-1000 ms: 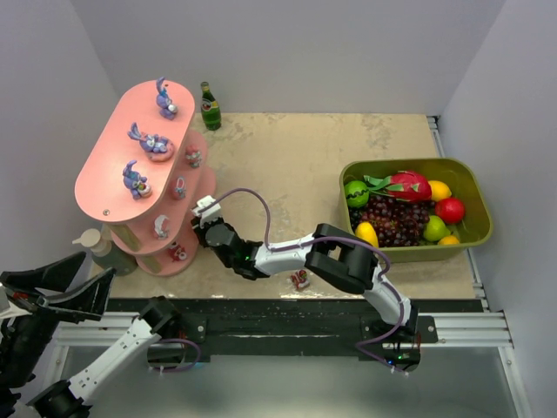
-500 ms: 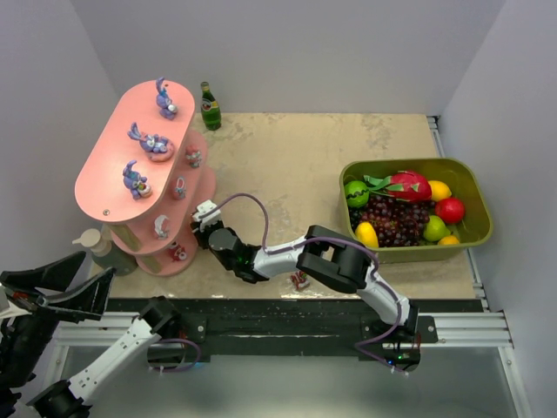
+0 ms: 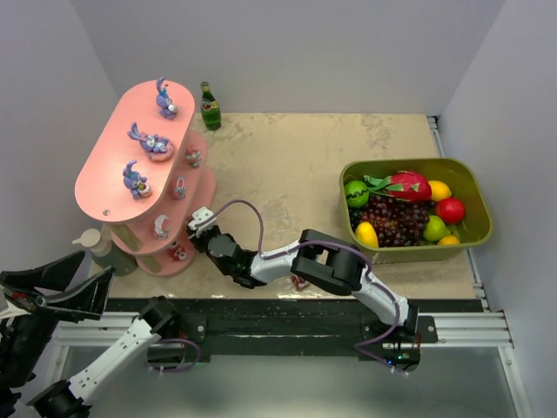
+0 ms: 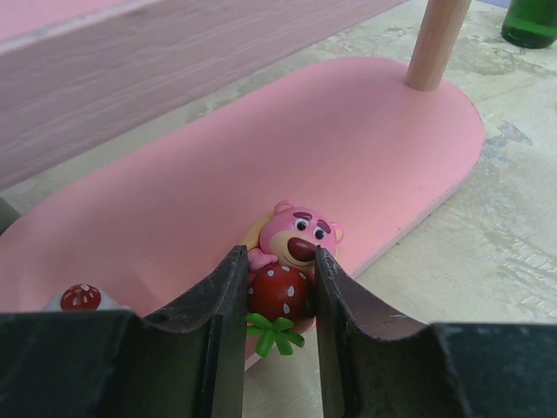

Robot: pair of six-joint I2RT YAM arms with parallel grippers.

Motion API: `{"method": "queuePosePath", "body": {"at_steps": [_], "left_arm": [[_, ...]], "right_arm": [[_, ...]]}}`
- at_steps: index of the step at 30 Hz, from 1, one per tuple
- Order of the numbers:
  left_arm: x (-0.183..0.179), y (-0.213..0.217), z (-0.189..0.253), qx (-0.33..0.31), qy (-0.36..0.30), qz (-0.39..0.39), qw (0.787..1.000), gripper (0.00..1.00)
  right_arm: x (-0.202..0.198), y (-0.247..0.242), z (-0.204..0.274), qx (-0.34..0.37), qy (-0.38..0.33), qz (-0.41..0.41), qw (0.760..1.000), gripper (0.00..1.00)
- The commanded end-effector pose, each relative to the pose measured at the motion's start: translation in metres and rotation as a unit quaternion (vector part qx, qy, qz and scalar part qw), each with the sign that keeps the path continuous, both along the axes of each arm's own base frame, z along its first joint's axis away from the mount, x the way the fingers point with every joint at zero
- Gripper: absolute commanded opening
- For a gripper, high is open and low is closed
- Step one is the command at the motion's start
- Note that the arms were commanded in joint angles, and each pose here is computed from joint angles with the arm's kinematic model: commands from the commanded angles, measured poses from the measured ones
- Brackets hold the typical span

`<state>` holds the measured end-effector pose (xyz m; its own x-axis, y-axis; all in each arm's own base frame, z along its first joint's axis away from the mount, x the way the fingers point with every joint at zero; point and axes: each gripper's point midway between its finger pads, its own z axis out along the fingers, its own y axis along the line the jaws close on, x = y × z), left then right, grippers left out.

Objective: Place and organize the plastic toys onto the shelf

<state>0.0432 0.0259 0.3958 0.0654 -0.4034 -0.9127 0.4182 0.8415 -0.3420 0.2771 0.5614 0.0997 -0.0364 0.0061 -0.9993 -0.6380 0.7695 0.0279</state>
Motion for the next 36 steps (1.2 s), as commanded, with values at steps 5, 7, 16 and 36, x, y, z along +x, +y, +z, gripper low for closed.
{"method": "queuePosePath", "body": {"at_steps": [5, 7, 16, 36], "left_arm": [[-0.001, 0.002, 0.009, -0.001, -0.012, 0.005, 1.000, 1.00], [-0.001, 0.003, 0.009, 0.000, -0.011, 0.006, 1.000, 0.99], [0.000, 0.003, 0.008, -0.001, -0.011, 0.007, 1.000, 0.99], [-0.002, 0.003, 0.008, -0.005, -0.010, 0.004, 1.000, 0.99]], "right_arm": [[-0.001, 0.010, 0.019, 0.029, -0.025, -0.014, 0.999, 0.35], [-0.001, 0.010, 0.020, 0.031, -0.026, -0.021, 0.999, 0.40], [0.001, 0.003, 0.027, 0.009, -0.054, -0.047, 0.997, 0.59], [-0.004, -0.007, 0.026, 0.012, -0.048, -0.049, 0.998, 0.44]]}}
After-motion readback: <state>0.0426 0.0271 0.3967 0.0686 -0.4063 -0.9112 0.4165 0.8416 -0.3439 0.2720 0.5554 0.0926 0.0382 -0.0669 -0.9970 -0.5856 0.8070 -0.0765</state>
